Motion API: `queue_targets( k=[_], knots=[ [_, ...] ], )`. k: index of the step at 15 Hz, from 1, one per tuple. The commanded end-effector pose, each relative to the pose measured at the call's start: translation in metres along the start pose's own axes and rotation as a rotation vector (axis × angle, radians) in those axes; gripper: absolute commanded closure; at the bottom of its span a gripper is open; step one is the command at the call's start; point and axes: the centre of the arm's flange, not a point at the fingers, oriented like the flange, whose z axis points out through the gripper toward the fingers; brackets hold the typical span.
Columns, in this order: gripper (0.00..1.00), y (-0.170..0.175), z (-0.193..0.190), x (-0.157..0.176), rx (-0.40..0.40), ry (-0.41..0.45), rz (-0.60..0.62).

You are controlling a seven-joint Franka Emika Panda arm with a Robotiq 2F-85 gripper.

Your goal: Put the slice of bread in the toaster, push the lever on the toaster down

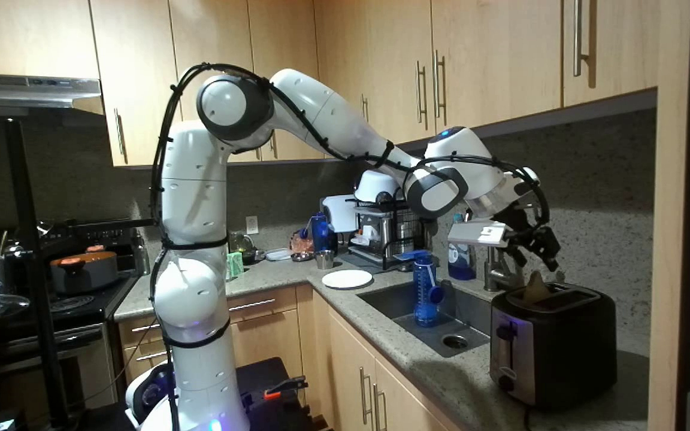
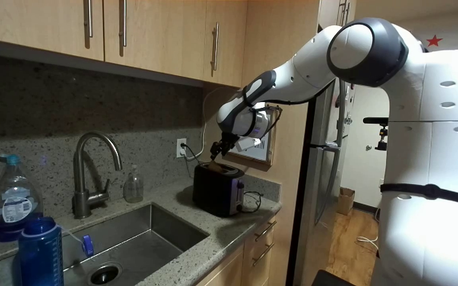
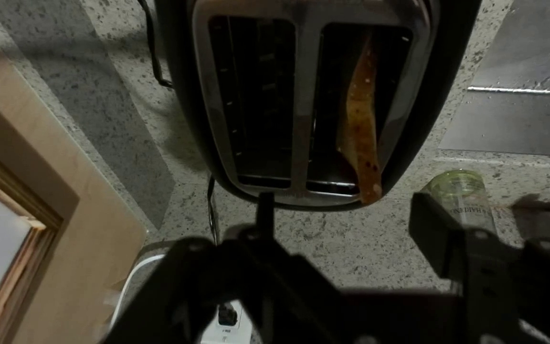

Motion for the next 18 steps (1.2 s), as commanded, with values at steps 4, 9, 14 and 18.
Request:
queue_targets(
  k=[4, 9, 14, 18],
  knots=[
    [0.0, 0.004, -0.056, 0.001, -0.036, 0.036, 0.004],
    [0.0, -0.003, -0.08, -0.016, -0.058, 0.017, 0.016],
    [0.0, -0.029, -0.092, -0.041, -0.068, -0.117, 0.038],
    [0.0, -0.047, -0.109, -0.07, -0.09, -0.217, 0.06]
  ],
)
